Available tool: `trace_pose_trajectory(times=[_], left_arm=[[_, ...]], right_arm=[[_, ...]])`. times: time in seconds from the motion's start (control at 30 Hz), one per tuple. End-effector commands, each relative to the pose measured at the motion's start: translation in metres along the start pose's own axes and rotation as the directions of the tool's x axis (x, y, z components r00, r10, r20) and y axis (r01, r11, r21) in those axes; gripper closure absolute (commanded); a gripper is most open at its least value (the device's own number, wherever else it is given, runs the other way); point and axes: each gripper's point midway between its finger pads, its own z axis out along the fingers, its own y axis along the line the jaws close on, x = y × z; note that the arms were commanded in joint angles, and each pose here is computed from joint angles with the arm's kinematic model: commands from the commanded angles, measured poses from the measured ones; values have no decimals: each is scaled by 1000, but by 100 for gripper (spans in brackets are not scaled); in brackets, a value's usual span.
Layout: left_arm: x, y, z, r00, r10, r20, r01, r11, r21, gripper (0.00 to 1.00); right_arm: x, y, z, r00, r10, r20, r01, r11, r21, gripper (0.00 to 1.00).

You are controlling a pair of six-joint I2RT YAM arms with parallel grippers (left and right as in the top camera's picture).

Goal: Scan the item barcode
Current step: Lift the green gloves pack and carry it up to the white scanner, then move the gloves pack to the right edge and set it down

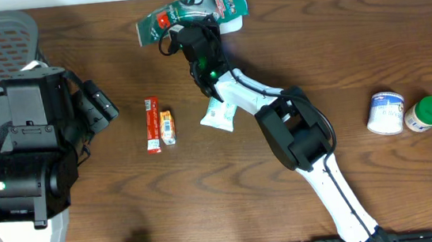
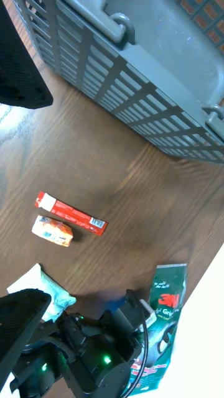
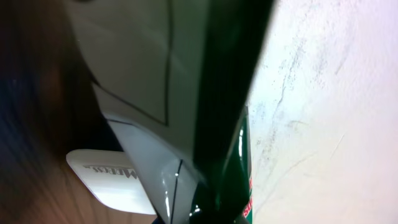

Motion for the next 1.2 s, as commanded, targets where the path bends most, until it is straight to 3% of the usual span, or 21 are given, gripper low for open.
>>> trace_pose_trajectory(times=[0.0,0.13,0.3,0.43,0.5,0.57,0.6,0.7,0.8,1.0,1.03,1.17], left_arm=[[-4,2,-3,1000,6,16,-6,1000,-6,10],[-4,2,-3,1000,6,16,-6,1000,-6,10],[-4,2,-3,1000,6,16,-6,1000,-6,10],[-4,2,-3,1000,6,16,-6,1000,-6,10],[-4,2,-3,1000,6,16,-6,1000,-6,10],[-4,2,-3,1000,6,16,-6,1000,-6,10],[-4,2,-3,1000,6,16,-6,1000,-6,10],[-4,2,-3,1000,6,16,-6,1000,-6,10],[-4,2,-3,1000,6,16,-6,1000,-6,10],[-4,2,-3,1000,6,16,-6,1000,-6,10],[-4,2,-3,1000,6,16,-6,1000,-6,10],[-4,2,-3,1000,6,16,-6,1000,-6,10]], right_arm=[[8,-9,4,987,157,-20,-157,987,21,99],[12,-78,-16,909,416,26,-416,905,83,99],[33,-167,-63,782,620,61,-623,779,70,99],[79,-223,-127,622,783,3,-783,622,-9,99],[91,-229,-149,582,813,-20,-811,578,-86,99],[110,-229,-187,527,846,-77,-828,492,-268,99],[125,-226,-208,470,872,-137,-844,398,-359,99],[158,-214,-240,382,881,-281,-847,211,-488,99],[191,-199,-254,343,850,-401,-843,90,-530,99],[250,-140,-251,220,714,-665,-874,-159,-460,99],[264,-116,-246,172,664,-727,-895,-203,-398,99],[289,-43,-229,70,554,-830,-925,-276,-262,99]])
